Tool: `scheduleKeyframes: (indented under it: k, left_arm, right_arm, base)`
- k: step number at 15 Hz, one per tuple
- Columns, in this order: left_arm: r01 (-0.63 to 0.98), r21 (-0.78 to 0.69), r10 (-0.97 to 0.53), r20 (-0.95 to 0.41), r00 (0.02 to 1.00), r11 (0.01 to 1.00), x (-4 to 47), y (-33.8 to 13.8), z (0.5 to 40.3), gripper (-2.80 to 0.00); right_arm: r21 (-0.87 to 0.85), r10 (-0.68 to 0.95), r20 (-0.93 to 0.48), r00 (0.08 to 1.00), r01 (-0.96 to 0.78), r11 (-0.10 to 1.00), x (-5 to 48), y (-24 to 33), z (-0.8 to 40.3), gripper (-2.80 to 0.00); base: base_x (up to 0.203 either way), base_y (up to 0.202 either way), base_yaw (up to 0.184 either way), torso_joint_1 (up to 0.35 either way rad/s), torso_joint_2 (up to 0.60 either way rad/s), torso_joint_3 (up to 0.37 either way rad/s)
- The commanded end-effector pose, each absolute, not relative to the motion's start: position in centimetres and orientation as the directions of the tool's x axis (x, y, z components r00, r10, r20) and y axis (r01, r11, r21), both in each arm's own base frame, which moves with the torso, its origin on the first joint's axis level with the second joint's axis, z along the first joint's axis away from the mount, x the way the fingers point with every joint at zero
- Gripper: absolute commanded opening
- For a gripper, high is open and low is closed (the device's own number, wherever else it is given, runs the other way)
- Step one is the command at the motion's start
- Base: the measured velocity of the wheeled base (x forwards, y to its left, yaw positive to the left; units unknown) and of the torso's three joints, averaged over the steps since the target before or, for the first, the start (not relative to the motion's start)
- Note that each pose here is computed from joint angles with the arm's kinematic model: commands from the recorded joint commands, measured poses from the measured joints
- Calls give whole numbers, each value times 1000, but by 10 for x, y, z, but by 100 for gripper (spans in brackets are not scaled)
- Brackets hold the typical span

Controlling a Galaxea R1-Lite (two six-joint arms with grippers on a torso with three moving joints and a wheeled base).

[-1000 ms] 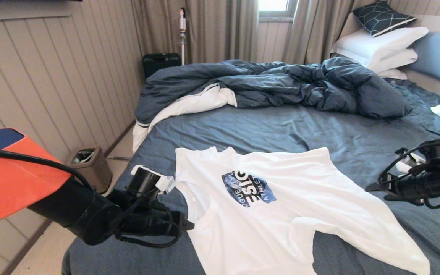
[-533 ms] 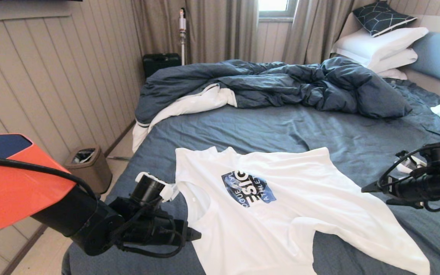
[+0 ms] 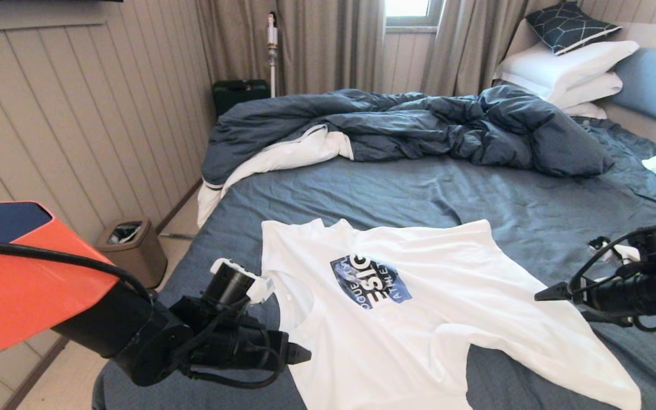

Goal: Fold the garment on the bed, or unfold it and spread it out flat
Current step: Unford the white T-shirt

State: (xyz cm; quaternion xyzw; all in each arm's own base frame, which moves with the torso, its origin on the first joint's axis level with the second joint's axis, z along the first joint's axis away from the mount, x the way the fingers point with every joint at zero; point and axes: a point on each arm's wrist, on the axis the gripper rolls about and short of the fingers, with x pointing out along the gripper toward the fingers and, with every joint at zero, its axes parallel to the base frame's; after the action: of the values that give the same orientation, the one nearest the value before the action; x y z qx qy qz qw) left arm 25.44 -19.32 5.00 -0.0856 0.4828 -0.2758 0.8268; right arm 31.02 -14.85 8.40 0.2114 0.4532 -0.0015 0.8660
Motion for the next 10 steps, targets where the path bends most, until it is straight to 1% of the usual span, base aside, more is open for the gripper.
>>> scheduleKeyframes:
  k: [1, 5, 8, 10]
  left_arm:
    - [369, -410, -538, -755, 375, 834, 253, -193, 48, 0]
    - [378, -417, -548, -749, 372, 827, 252, -196, 49, 0]
    - [399, -422, -571, -708, 415, 814, 258, -200, 47, 0]
    - [401, -429, -579, -698, 422, 809, 259, -203, 49, 0]
  right_arm:
    - [366, 188, -780, 597, 191, 911, 297, -147, 91, 0]
    - [357, 184, -786, 590, 191, 914, 284, -153, 88, 0]
    - [350, 156, -777, 609, 213, 912, 272, -168, 92, 0]
    - [335, 138, -769, 624, 210, 919, 271, -175, 96, 0]
  base:
    - [0, 0, 0, 0, 0, 0]
    - [0, 0, 0, 0, 0, 0]
    - [0, 0, 0, 0, 0, 0]
    - [0, 0, 0, 0, 0, 0]
